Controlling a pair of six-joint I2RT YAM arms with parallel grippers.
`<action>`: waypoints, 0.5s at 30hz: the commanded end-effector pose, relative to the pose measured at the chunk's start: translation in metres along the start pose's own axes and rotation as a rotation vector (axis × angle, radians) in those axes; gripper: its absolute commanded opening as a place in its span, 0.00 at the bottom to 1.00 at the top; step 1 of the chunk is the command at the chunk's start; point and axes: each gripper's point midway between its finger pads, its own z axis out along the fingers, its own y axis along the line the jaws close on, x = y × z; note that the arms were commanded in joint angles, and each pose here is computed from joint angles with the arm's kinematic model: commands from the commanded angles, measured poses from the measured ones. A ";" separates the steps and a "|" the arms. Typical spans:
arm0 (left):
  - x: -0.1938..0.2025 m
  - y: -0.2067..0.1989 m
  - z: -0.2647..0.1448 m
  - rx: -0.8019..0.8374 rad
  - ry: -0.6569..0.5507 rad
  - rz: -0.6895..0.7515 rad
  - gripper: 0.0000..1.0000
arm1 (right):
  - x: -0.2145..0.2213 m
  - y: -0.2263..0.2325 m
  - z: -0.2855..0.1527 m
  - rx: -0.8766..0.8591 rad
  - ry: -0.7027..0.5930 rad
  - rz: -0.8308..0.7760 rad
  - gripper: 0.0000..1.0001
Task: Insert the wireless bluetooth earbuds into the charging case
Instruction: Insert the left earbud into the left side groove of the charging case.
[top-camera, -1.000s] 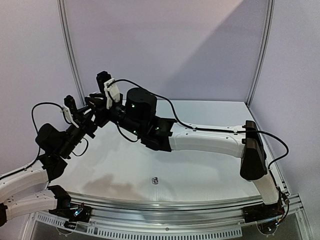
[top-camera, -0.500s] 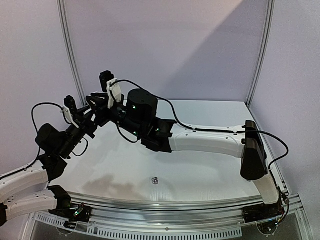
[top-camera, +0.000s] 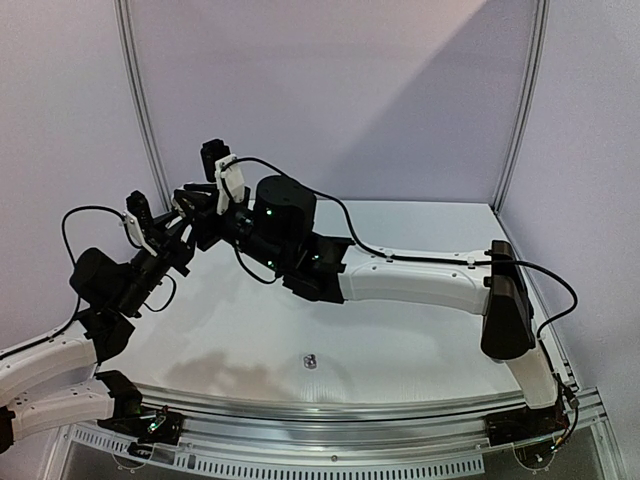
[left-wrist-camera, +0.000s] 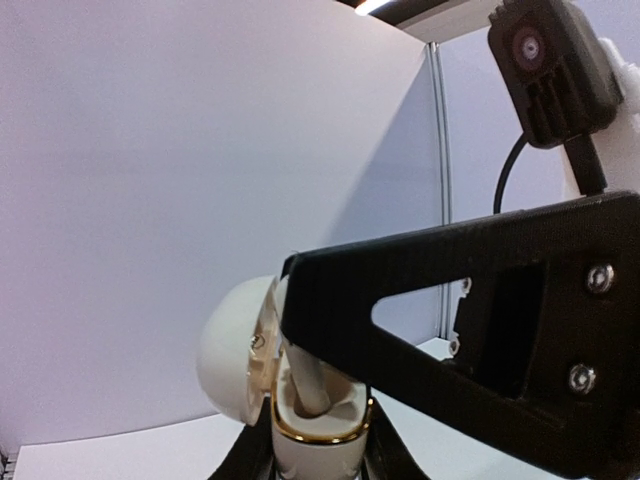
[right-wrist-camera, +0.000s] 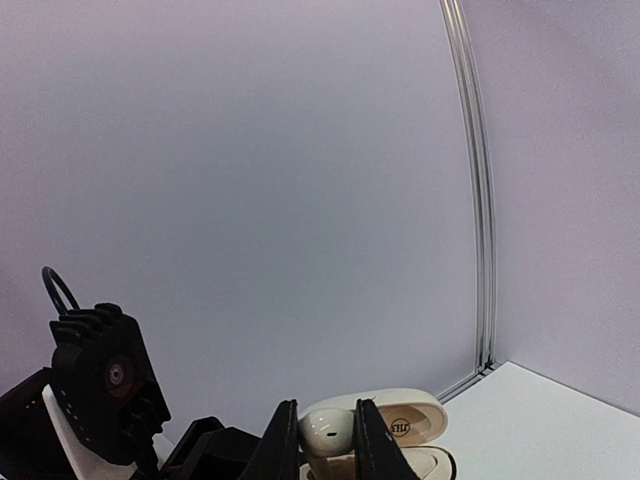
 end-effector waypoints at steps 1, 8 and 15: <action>-0.012 0.001 -0.002 0.001 -0.056 0.015 0.00 | 0.019 -0.008 0.003 0.025 0.046 -0.012 0.00; -0.015 0.003 0.000 -0.006 -0.062 0.003 0.00 | 0.034 0.003 0.002 -0.027 0.099 -0.009 0.00; -0.014 0.011 -0.002 -0.043 -0.051 0.000 0.00 | 0.026 -0.012 -0.009 0.031 0.061 0.014 0.00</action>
